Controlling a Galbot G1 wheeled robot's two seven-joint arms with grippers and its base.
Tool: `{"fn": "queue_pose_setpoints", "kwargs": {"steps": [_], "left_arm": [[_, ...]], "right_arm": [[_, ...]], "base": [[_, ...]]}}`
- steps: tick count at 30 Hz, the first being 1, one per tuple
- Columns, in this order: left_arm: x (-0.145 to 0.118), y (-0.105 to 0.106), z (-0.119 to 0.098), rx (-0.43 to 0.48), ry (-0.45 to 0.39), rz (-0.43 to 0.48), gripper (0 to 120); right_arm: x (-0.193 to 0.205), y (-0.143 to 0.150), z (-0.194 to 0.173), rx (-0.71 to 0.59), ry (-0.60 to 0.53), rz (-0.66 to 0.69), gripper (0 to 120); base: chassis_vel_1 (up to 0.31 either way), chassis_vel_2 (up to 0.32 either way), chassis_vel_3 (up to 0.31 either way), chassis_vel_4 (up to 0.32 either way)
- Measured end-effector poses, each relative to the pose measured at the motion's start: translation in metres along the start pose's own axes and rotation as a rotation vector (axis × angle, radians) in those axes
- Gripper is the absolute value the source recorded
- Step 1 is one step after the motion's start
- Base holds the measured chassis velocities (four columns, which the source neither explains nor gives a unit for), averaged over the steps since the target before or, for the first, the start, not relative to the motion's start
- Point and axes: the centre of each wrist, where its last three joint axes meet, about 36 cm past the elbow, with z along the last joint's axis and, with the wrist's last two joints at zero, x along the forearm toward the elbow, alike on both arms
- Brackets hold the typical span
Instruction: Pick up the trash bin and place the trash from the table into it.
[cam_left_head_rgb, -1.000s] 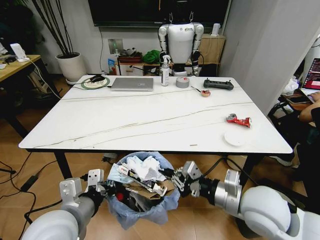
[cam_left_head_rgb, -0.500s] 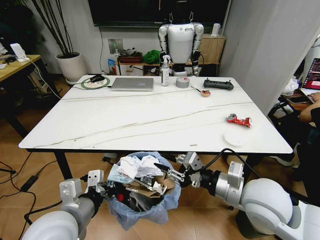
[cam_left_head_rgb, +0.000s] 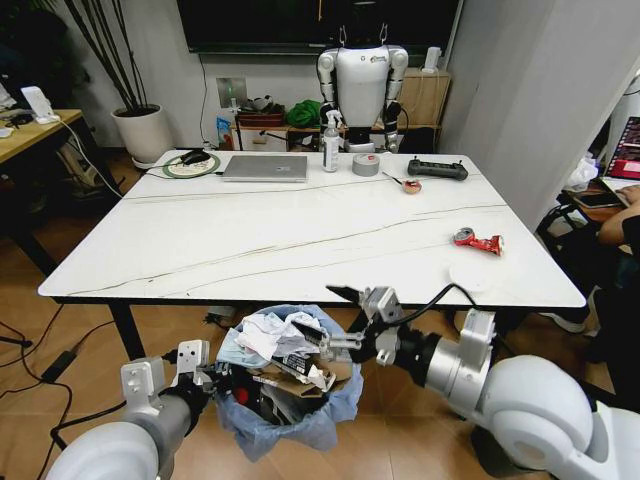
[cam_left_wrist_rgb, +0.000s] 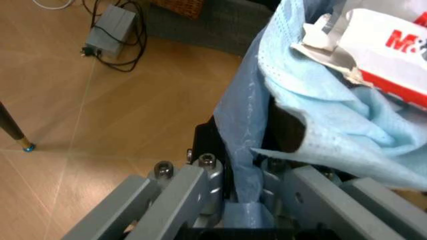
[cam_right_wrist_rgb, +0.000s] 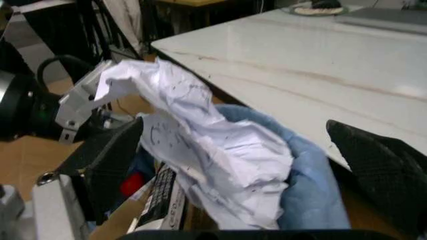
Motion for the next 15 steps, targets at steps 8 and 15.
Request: {"fn": "queue_pose_setpoints", "kwargs": {"steps": [8,15], "left_arm": [[0.0,-0.001,0.0,0.003,-0.001,0.002,2],[-0.001,-0.003,-0.002,0.003,-0.01,0.01,2]], "right_arm": [[-0.01,0.011,0.017,-0.04,0.058,-0.029,100],[-0.012,0.013,0.027,-0.05,0.116,-0.043,100]], "base": [[0.0,0.0,0.0,0.0],[0.0,0.0,0.0,0.0]]}}
